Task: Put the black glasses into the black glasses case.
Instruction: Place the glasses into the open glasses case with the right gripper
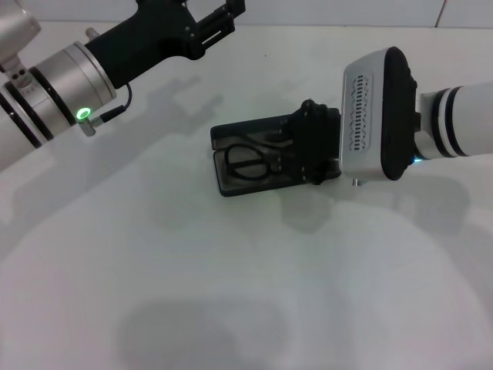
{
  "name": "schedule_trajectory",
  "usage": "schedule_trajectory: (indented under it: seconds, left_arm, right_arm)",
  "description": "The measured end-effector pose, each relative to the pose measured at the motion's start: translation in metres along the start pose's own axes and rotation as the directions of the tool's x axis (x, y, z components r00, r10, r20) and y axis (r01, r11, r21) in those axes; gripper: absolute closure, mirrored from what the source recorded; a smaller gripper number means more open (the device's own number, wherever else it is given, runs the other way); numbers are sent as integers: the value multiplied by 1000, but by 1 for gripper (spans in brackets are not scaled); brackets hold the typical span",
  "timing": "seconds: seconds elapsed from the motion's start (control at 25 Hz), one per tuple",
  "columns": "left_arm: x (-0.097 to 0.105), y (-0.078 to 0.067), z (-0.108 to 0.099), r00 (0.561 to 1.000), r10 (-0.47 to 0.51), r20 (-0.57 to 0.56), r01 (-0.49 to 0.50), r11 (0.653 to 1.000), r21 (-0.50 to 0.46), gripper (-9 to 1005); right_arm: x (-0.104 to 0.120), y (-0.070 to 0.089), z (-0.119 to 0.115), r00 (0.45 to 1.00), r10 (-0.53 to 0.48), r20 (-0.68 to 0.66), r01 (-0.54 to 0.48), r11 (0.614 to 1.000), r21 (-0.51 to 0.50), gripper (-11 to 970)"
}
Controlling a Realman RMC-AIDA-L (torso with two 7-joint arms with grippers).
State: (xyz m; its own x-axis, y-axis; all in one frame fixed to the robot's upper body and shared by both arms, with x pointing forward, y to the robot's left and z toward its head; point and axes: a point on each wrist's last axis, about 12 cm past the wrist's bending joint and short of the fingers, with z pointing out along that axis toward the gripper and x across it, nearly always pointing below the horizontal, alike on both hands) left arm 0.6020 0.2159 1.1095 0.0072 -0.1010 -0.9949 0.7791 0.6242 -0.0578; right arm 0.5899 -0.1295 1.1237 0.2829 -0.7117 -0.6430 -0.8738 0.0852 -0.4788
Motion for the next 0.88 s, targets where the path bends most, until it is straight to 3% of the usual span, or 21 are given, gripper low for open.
schedule_trajectory:
  seconds: [0.6, 0.72, 0.88]
  left_arm:
    - [0, 0, 0, 1000, 0, 1, 0, 1000, -1, 363]
    - [0, 0, 0, 1000, 1, 1, -1, 1000, -1, 363]
    - [1, 0, -1, 1000, 5, -16, -4, 1000, 9, 363]
  right_arm:
    - [-2, 5, -1, 1000, 1, 13, 0, 999, -48, 734]
    - [-3, 5, -10, 999, 3, 32, -3, 1000, -16, 729]
    - [5, 1, -40, 992, 79, 97, -81, 997, 17, 709]
